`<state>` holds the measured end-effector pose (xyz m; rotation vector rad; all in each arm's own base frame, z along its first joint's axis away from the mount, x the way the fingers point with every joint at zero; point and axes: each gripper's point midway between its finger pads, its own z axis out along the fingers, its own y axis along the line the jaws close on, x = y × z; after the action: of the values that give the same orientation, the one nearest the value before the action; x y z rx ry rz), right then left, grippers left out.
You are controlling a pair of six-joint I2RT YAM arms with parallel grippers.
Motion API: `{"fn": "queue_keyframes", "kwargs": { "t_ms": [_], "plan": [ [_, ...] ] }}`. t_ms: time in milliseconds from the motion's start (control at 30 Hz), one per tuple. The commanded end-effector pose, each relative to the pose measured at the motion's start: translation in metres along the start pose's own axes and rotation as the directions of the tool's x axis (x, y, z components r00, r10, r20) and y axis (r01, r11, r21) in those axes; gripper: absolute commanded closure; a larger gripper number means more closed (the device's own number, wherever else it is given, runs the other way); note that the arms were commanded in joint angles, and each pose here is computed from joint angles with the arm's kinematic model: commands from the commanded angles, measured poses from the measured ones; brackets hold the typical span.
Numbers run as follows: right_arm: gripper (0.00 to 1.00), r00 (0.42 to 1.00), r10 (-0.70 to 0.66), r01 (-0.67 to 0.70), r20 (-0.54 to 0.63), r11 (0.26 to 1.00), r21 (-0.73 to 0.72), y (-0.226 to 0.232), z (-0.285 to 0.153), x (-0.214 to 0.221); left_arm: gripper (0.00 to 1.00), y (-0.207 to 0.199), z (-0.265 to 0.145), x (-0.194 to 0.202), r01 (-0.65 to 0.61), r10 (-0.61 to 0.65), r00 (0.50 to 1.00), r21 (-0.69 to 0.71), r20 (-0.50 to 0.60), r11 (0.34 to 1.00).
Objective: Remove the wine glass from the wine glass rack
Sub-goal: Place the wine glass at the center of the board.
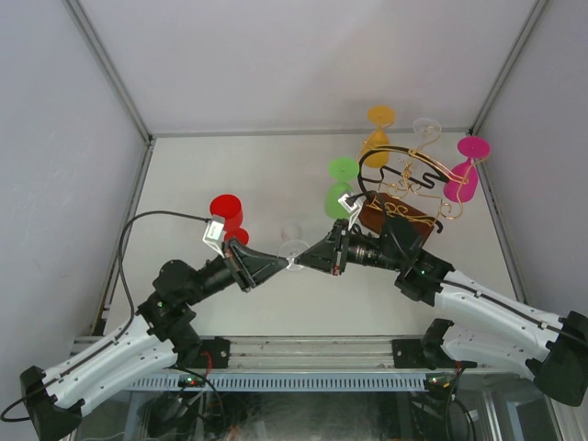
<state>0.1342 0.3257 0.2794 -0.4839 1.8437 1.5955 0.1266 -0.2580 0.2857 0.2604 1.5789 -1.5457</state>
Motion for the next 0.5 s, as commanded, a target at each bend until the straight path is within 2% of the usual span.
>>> {"fn": "queue_keyframes", "kwargs": {
  "t_ms": [0,133,167,300,367,467],
  "plan": [
    [1.0,0.993,-0.107,0.111,0.043,0.989,-0.103,0.028,-0.004,-0.011,0.89,-0.005,-0.001,-0.003,-0.038,0.037,0.999,0.033,0.022,0.999],
    [1.0,0.973,-0.225,0.229,0.051,0.97,-0.084,0.029,-0.009,-0.007,0.29,0.008,-0.005,-0.004,-0.053,0.054,0.999,-0.064,0.001,0.997],
    [1.0,0.964,-0.261,0.264,0.054,0.962,-0.064,0.026,-0.01,-0.006,0.22,0.01,-0.006,-0.006,-0.06,0.061,0.998,-0.087,0.003,0.994],
    [1.0,0.917,-0.396,0.395,0.048,0.918,0.025,0.005,-0.019,0.001,0.02,0.01,-0.017,-0.016,-0.089,0.093,0.995,-0.142,0.025,0.986],
    [1.0,0.883,-0.467,0.465,0.035,0.884,0.052,-0.006,-0.025,0.006,0.0,0.013,-0.024,-0.021,-0.094,0.102,0.994,-0.178,0.039,0.98],
    [1.0,0.794,-0.608,0.608,-0.019,0.792,0.057,-0.022,-0.032,0.024,0.0,0.014,-0.032,-0.031,-0.097,0.114,0.992,-0.231,0.061,0.968]
  ]
}}
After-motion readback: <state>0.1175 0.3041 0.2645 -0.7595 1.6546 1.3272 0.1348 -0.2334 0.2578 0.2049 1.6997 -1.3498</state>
